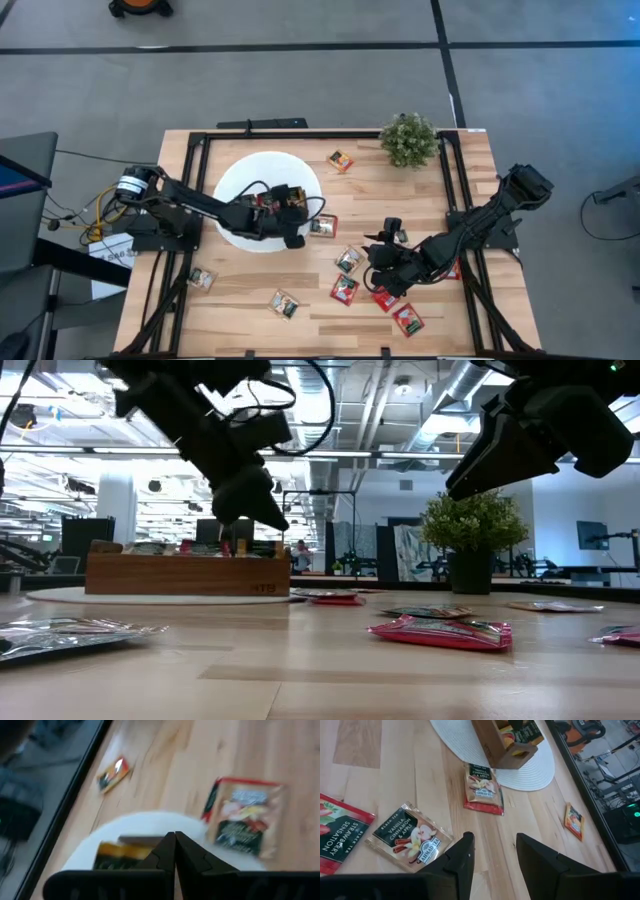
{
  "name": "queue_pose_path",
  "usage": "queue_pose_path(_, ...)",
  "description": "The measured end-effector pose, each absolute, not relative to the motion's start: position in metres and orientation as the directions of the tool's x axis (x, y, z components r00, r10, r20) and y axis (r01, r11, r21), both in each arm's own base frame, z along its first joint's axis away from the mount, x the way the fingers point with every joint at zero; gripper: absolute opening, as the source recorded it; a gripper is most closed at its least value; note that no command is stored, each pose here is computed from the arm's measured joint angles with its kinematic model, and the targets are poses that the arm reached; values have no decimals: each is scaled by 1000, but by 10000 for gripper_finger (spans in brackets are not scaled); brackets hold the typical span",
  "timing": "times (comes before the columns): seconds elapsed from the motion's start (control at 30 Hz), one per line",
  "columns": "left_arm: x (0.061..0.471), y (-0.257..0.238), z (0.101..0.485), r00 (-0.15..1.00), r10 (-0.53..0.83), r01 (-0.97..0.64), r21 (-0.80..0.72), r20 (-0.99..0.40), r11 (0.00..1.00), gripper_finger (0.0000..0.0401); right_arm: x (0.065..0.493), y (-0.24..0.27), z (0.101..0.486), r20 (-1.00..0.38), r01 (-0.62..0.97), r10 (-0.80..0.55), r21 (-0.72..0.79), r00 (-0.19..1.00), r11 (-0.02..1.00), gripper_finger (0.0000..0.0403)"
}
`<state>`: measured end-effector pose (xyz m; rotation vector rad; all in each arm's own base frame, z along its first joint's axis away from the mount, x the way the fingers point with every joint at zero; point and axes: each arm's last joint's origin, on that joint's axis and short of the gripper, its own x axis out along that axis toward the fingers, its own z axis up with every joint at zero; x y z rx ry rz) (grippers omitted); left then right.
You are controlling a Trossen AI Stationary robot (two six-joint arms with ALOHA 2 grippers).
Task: Pick & Place Tea
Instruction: Put the yellow tea bag into the right section of the wooden organizer
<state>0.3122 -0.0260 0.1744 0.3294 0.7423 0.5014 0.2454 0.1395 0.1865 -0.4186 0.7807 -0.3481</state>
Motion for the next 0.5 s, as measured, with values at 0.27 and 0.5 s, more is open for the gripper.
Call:
queue_pose_path(0.27, 307, 1, 171, 504, 512, -346, 381, -695, 858, 0, 246, 140, 187, -598, 151, -447, -479, 666, 865, 138)
queue_pose_path(0.5, 309, 13, 163, 486, 457, -335, 324, -745, 885, 0, 246, 140, 187, -597, 151, -446, -477, 667, 866, 137)
